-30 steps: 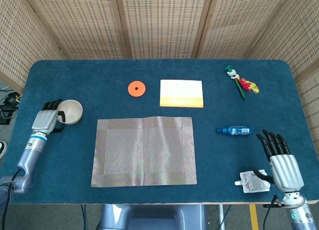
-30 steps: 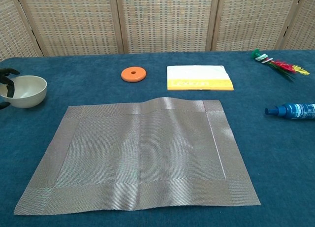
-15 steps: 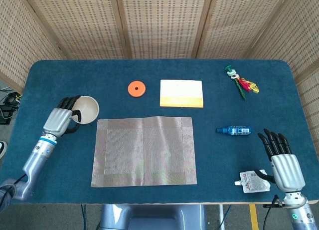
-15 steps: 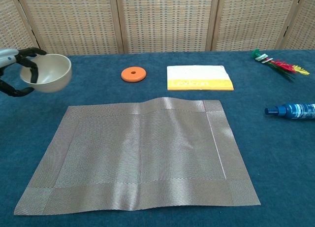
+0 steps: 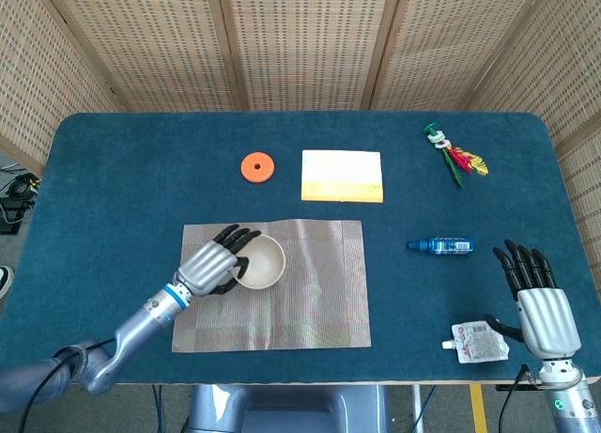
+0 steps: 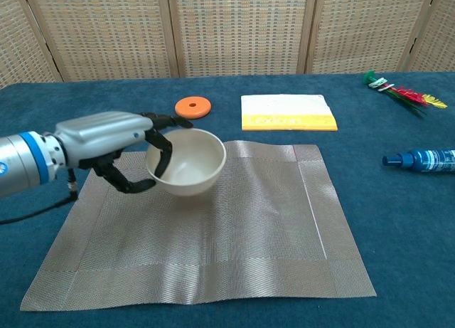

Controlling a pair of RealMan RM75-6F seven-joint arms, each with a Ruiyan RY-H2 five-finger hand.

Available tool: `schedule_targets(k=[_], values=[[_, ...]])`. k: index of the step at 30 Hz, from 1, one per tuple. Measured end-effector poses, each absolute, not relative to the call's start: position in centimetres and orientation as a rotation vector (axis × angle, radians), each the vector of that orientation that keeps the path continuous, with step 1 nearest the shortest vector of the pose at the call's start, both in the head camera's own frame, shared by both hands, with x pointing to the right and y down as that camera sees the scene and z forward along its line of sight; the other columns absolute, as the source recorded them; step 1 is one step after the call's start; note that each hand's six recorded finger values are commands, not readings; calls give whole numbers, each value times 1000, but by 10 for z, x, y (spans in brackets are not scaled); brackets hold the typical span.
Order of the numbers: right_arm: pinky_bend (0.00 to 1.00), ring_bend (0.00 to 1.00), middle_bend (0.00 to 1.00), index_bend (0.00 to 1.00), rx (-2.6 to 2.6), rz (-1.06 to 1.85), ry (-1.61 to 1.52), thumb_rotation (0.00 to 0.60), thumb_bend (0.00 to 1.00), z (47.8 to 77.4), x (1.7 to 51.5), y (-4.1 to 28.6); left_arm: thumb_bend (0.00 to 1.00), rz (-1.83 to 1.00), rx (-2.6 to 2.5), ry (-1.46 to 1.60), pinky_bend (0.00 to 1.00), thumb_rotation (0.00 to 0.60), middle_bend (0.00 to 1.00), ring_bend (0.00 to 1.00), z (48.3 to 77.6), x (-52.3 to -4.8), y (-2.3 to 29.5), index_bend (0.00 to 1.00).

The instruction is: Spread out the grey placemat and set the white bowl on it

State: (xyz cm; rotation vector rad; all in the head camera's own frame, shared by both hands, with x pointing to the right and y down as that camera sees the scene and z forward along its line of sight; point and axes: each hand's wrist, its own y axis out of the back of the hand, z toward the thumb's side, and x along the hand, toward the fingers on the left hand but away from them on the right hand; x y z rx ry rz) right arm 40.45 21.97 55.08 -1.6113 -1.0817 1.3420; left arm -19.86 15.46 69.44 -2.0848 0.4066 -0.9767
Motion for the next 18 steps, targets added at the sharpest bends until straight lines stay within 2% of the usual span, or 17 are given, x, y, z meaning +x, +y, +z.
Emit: schedule_targets(k=[10, 11, 13, 14, 15, 16, 18], values=[[0, 0, 0, 6, -1612, 1342, -1090, 600, 0, 550, 406, 218, 449, -954, -2126, 364, 0, 600, 0, 0, 712, -175, 172, 676], [0, 0, 0, 6, -1611, 1341, -1091, 600, 0, 550, 406, 218, 417, -953, -2127, 359, 0, 600, 0, 0, 712, -175, 173, 630], [0, 0, 0, 6, -1612, 1341, -1092, 600, 0, 550, 406, 218, 227, -952, -2124, 355, 0, 600, 0, 0, 712, -176, 172, 402], [0, 0, 0, 6, -1612, 1341, -1092, 600, 0, 550, 407, 218, 99, -952, -2122, 357, 0, 600, 0, 0, 711, -176, 172, 213], [0, 0, 0, 6, -1612, 1341, -1093, 600, 0, 550, 407, 218, 18, -952, -2121, 364, 0, 600, 0, 0, 710, -178, 171, 77], [0, 0, 0, 6, -1612, 1340, -1093, 600, 0, 550, 407, 218, 1, -951, -2119, 373, 0, 600, 0, 0, 709, -179, 169, 24], [0, 0, 0, 6, -1613, 1340, -1095, 600, 0, 549, 407, 218, 0, -948, -2115, 401, 0, 600, 0, 0, 704, -183, 165, 0]])
